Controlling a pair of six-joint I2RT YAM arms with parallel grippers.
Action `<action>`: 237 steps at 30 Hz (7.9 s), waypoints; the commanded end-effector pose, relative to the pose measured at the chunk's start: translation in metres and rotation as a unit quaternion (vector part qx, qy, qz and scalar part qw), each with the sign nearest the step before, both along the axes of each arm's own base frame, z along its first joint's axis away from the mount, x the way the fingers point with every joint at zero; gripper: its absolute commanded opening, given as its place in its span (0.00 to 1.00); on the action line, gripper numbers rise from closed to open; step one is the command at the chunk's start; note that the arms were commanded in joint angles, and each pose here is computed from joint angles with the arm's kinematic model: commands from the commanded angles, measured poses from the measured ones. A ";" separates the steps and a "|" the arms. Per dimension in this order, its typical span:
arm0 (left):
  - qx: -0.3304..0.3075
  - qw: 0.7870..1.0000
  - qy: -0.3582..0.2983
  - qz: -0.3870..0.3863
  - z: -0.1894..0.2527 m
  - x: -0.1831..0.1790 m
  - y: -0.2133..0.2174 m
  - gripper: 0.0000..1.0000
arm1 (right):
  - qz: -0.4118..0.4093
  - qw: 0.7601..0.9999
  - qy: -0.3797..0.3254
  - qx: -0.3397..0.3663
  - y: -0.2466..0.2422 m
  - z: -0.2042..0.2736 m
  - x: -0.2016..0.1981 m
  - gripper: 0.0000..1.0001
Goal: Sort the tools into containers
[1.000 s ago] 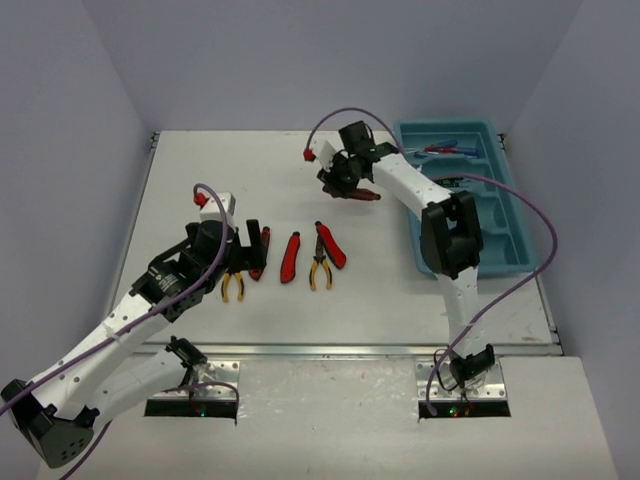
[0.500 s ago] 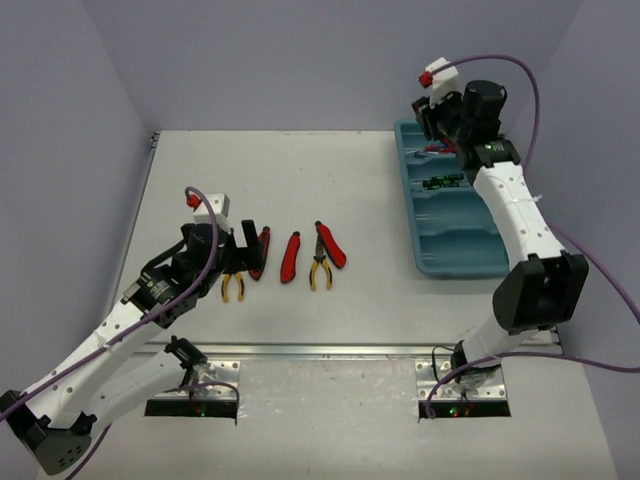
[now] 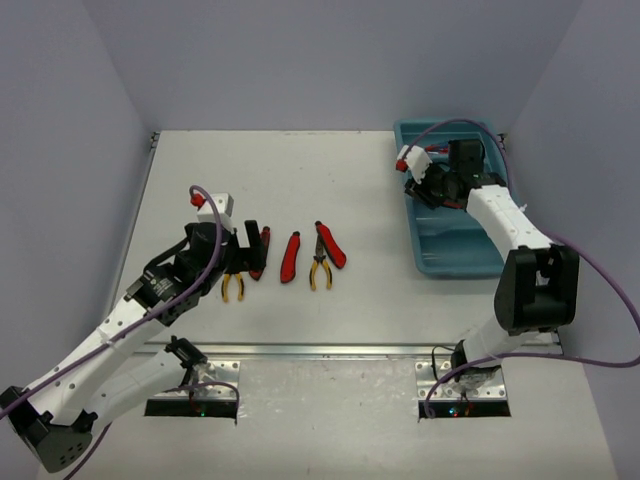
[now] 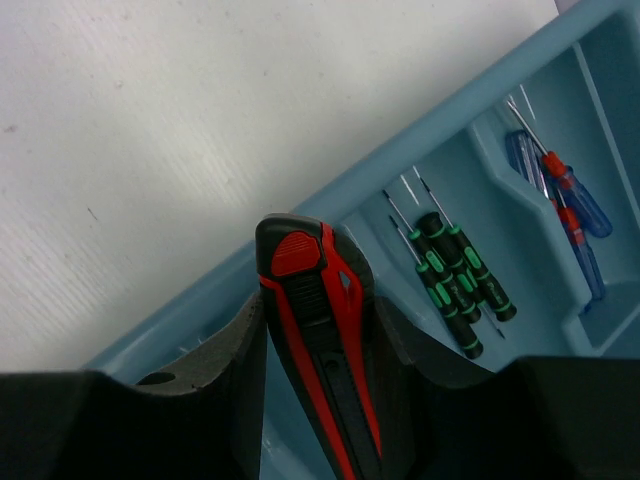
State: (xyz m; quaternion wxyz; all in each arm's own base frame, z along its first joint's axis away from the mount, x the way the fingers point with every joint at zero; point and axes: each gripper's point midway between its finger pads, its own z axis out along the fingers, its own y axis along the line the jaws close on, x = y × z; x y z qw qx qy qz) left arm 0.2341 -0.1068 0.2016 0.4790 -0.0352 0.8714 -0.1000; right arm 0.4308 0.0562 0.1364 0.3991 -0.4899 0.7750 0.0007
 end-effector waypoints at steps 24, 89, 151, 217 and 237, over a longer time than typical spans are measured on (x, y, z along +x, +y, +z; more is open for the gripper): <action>-0.002 1.000 -0.006 -0.012 0.001 0.008 -0.009 1.00 | 0.057 0.987 0.027 -0.148 -0.063 -0.052 0.000 0.07; -0.006 1.000 -0.020 0.009 0.009 0.008 0.001 1.00 | -0.269 0.920 0.283 0.031 0.209 -0.153 -0.079 0.16; -0.009 0.991 0.076 0.105 -0.026 0.037 0.002 1.00 | -0.624 0.607 0.015 0.493 -0.069 0.093 -0.005 0.99; -0.300 0.946 0.098 -0.068 0.020 0.004 -0.190 0.00 | -0.006 0.833 0.242 0.498 0.267 0.050 -0.204 0.23; -0.074 0.992 -0.034 0.100 0.074 0.010 -0.044 1.00 | -0.603 0.623 0.020 0.498 -0.022 -0.002 -0.092 0.00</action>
